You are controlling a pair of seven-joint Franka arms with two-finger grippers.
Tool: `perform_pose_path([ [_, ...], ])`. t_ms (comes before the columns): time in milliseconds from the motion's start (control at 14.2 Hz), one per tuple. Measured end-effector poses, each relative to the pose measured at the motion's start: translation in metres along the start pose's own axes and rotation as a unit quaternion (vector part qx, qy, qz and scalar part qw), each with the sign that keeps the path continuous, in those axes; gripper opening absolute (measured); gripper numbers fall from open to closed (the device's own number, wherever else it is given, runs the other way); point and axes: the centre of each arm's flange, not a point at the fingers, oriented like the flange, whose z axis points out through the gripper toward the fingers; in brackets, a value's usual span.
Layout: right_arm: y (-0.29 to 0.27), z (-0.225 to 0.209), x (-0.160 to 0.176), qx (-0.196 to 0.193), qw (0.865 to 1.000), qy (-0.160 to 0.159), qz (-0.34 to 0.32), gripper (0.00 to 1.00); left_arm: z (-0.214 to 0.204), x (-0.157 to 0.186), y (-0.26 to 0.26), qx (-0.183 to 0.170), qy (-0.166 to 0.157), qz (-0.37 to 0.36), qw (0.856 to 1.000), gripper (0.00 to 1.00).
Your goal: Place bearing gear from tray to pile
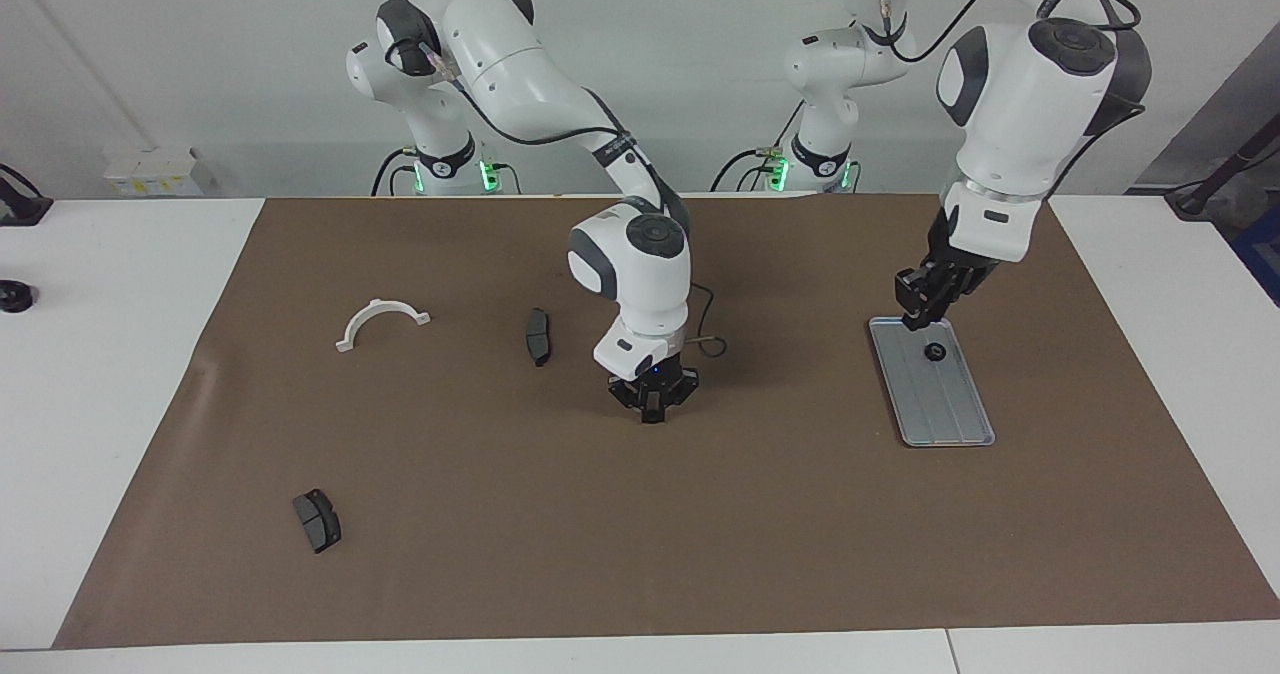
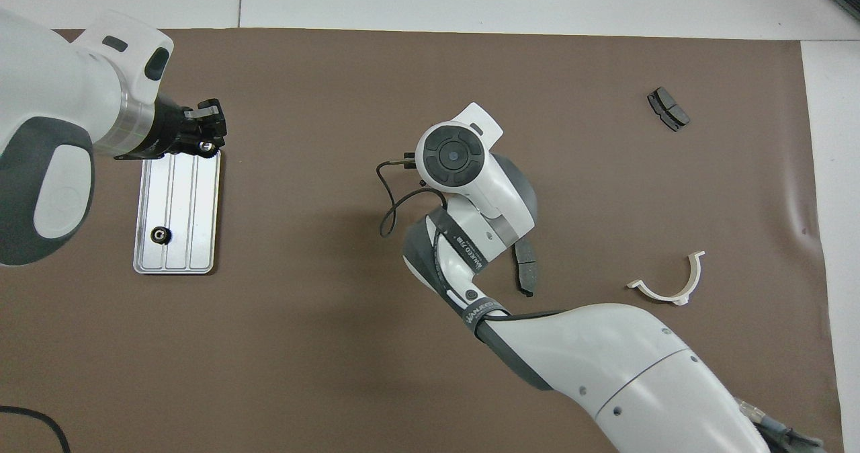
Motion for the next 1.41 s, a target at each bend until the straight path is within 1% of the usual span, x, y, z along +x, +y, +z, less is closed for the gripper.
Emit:
perform_pose_path([
  [141,0.041,-0.001,0.024,-0.007,1.000,0.005,-0.003,0.24,0.017,-0.013,0.027,-0.016,0.010,0.009,1.000,0.34],
  [212,0.063,-0.001,0.035,-0.011,1.000,0.005,-0.006,0.24,0.032,-0.025,0.049,-0.027,0.015,0.004,1.000,0.34],
  [353,0.111,0.001,0.054,-0.023,1.000,0.000,-0.006,0.24,0.066,-0.061,0.101,-0.052,0.018,0.003,0.998,0.34],
  [494,0.165,0.008,0.069,-0.036,0.999,-0.011,-0.003,0.24,0.095,-0.095,0.145,-0.074,0.014,0.004,0.997,0.34],
  [565,0.194,0.012,0.074,-0.044,0.999,-0.021,0.000,0.24,0.115,-0.111,0.167,-0.080,0.011,0.006,0.997,0.34],
  [706,0.251,0.018,0.081,-0.058,0.997,-0.042,0.005,0.24,0.170,-0.144,0.206,-0.066,0.014,0.016,0.998,0.34],
  [777,0.273,0.019,0.083,-0.062,0.997,-0.049,0.010,0.24,0.195,-0.152,0.219,-0.060,0.022,0.018,0.998,0.34],
  [918,0.308,0.019,0.086,-0.068,0.996,-0.056,0.026,0.24,0.231,-0.150,0.227,-0.063,0.023,0.018,0.998,0.34],
  [1059,0.341,0.019,0.088,-0.072,0.995,-0.061,0.030,0.24,0.248,-0.148,0.226,-0.071,0.020,0.014,0.997,0.34],
  [1201,0.374,0.019,0.088,-0.076,0.994,-0.065,0.037,0.24,0.250,-0.147,0.226,-0.079,0.023,0.013,0.997,0.34],
  [1271,0.383,0.020,0.087,-0.077,0.994,-0.066,0.042,0.24,0.250,-0.145,0.225,-0.086,0.027,0.012,0.996,0.41],
  [1342,0.388,0.021,0.086,-0.077,0.994,-0.067,0.045,0.24,0.251,-0.143,0.223,-0.090,0.030,0.007,0.996,0.54],
  [1412,0.388,0.022,0.085,-0.077,0.994,-0.069,0.045,0.24,0.250,-0.139,0.221,-0.091,0.032,-0.007,0.995,0.64],
])
